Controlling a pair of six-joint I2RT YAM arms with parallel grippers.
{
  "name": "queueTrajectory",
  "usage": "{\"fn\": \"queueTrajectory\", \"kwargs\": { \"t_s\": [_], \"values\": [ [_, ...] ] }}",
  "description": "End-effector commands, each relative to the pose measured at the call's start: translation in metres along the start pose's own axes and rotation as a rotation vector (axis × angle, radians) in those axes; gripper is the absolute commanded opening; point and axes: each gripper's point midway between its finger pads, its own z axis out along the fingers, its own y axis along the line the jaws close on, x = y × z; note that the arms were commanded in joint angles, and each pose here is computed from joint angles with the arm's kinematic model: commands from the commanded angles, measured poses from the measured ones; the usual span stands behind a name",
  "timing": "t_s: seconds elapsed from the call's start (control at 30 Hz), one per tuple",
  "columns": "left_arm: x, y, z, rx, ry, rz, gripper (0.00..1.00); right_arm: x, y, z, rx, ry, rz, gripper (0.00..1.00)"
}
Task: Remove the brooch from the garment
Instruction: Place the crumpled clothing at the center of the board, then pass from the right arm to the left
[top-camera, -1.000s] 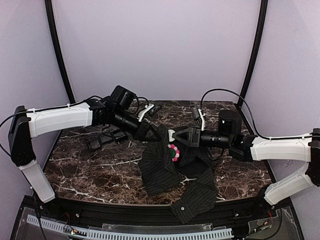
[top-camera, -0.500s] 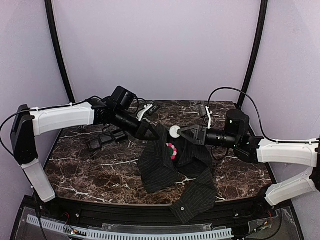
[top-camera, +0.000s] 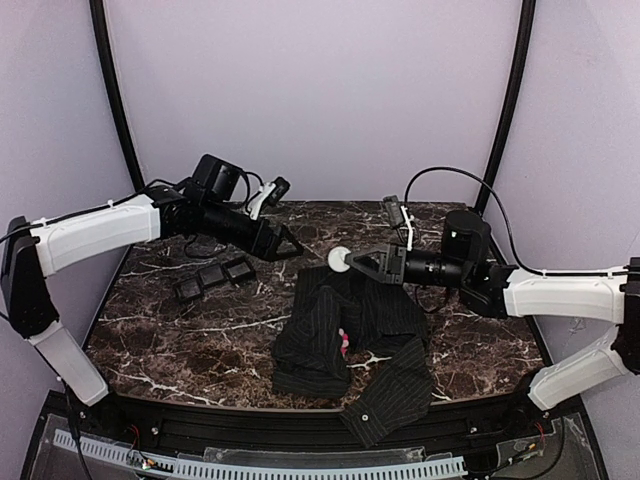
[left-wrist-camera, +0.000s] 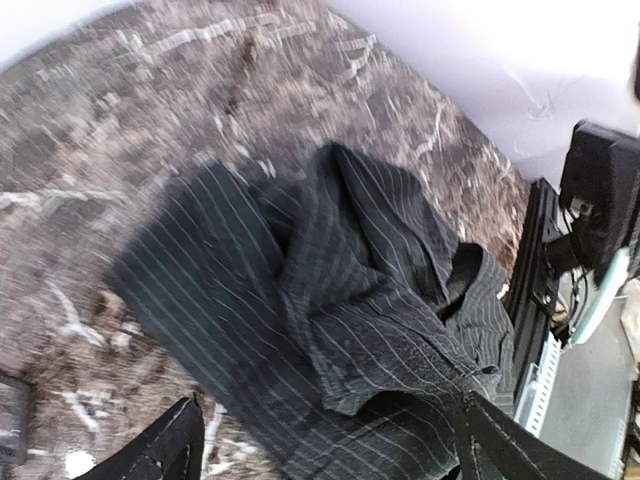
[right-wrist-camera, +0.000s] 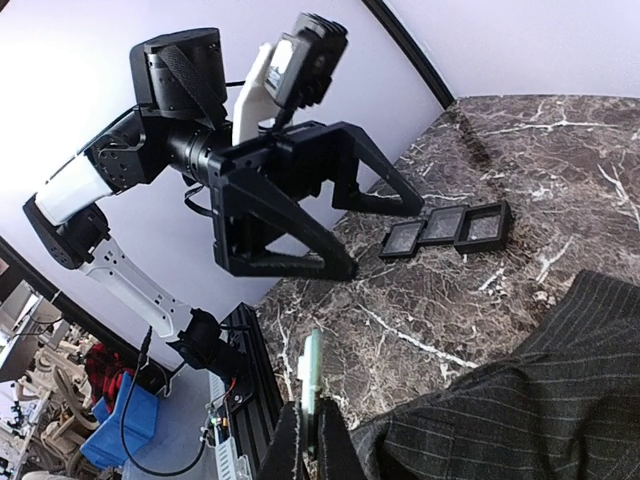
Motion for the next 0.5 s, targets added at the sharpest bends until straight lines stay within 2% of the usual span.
{"fn": "queueTrajectory", "kwargs": {
  "t_s": [0.0,0.13,0.27,0.33,0.47],
  "values": [
    [-0.034,-0.018,-0.047,0.001,-0.156,0.118,0.89,-0.021,0.023,0.011,-0.119,-0.023,-0.059,0.0],
    [-0.031,-0.048,-0.065,0.133,-0.181,0.185,0.89,-0.022,0.03,0.023,-0.194,-0.001,-0.065,0.0],
    [-0.021,-0.082,-0.074,0.339,-0.178,0.2,0.85,-0.024,0.039,0.033,-0.264,0.021,-0.066,0.0],
    [-0.018,-0.093,-0.075,0.421,-0.172,0.194,0.82,-0.026,0.044,0.035,-0.287,0.024,-0.072,0.0],
    [-0.011,-0.102,-0.07,0.51,-0.122,0.166,0.66,-0.025,0.052,0.04,-0.323,0.04,-0.075,0.0]
  ]
}}
